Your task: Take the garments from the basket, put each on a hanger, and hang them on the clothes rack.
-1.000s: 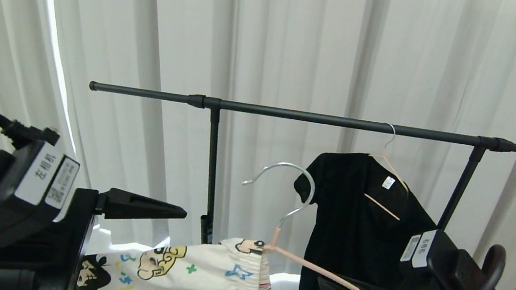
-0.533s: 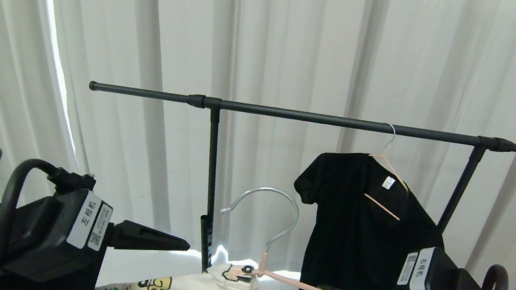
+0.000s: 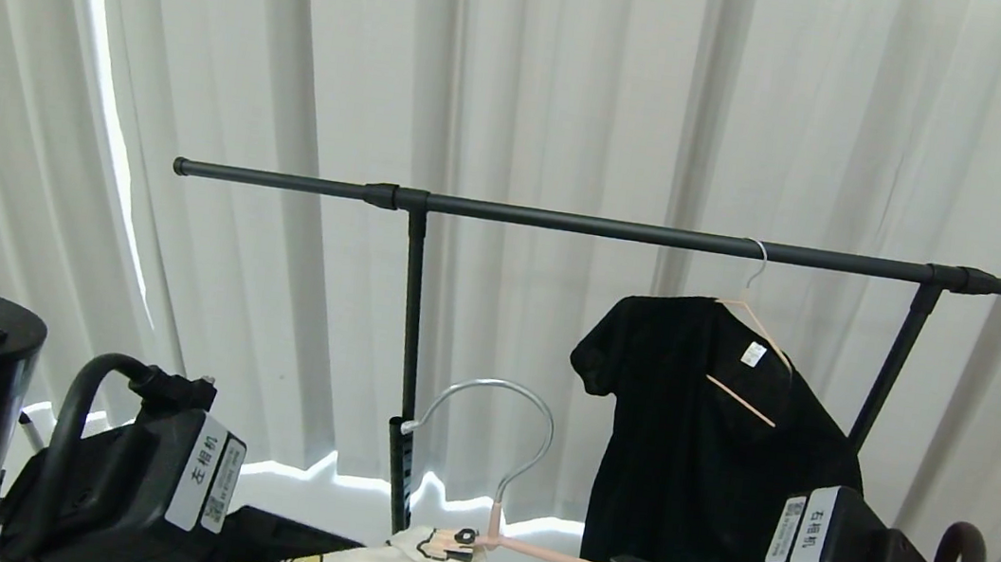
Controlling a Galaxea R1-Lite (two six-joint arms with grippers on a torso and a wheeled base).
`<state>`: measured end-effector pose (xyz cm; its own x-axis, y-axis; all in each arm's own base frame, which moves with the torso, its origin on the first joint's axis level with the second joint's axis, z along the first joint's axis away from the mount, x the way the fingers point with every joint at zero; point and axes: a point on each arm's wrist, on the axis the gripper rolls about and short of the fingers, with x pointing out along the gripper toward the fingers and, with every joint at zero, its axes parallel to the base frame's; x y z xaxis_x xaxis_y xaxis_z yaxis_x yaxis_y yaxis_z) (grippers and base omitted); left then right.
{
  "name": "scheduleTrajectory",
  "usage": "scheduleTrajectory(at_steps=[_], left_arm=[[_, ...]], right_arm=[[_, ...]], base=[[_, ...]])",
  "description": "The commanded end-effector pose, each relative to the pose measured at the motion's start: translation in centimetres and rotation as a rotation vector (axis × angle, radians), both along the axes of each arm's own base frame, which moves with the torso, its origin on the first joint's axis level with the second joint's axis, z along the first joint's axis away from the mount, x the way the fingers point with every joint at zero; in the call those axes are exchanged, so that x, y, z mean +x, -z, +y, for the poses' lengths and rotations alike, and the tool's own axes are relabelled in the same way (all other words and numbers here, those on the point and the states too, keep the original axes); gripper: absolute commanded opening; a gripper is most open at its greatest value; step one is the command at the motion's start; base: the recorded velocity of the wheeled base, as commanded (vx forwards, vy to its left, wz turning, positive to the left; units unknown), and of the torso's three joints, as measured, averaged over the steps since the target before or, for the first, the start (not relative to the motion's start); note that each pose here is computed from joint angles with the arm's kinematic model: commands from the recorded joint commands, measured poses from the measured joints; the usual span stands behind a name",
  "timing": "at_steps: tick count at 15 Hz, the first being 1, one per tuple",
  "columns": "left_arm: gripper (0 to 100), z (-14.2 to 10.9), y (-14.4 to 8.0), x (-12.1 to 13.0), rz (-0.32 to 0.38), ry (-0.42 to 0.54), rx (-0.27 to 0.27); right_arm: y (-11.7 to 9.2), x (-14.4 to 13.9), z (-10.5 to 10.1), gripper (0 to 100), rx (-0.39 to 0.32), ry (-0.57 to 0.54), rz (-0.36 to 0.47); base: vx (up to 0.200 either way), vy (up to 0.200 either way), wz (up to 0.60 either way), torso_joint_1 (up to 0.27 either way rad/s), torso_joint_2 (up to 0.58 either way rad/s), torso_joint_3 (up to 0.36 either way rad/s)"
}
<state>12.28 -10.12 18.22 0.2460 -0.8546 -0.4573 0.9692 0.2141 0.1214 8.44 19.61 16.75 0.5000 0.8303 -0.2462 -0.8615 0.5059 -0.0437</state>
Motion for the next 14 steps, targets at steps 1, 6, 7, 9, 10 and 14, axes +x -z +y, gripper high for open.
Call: scheduleTrajectory(at_steps=[1,6,7,9,10,14], left_arm=[[0,-0.1,0.5,0.1,0.017,0.002,0.015],[0,0.0,0.8,0.1,0.026,-0.002,0.023],[0,0.0,0.9,0.1,0.030,-0.006,0.025],[0,0.2,1.2,0.1,0.027,-0.038,0.047],[0,0.3,1.5,0.0,0.021,-0.072,0.072],[0,1.9,1.7,0.5,-0.033,-0.291,0.150]], right_arm=[[-0.1,0.0,0.0,0,0.007,-0.002,-0.003],[0.0,0.0,-0.1,100,-0.002,0.004,-0.019],[0.0,0.0,0.0,100,-0.006,0.005,-0.023],[0.3,0.1,-0.3,100,-0.025,0.012,-0.035],[0.6,0.2,-0.6,100,-0.047,0.032,-0.047],[1.5,0.5,-1.7,100,-0.087,0.111,-0.045]], base=[[0.000,0.000,0.00,0.000,0.00,0.000],[0.000,0.000,0.00,0.000,0.00,0.000],[0.000,0.000,0.00,0.000,0.00,0.000],[0.000,0.000,0.00,0.000,0.00,0.000],[0.000,0.000,0.00,0.000,0.00,0.000],[0.000,0.000,0.00,0.000,0.00,0.000]])
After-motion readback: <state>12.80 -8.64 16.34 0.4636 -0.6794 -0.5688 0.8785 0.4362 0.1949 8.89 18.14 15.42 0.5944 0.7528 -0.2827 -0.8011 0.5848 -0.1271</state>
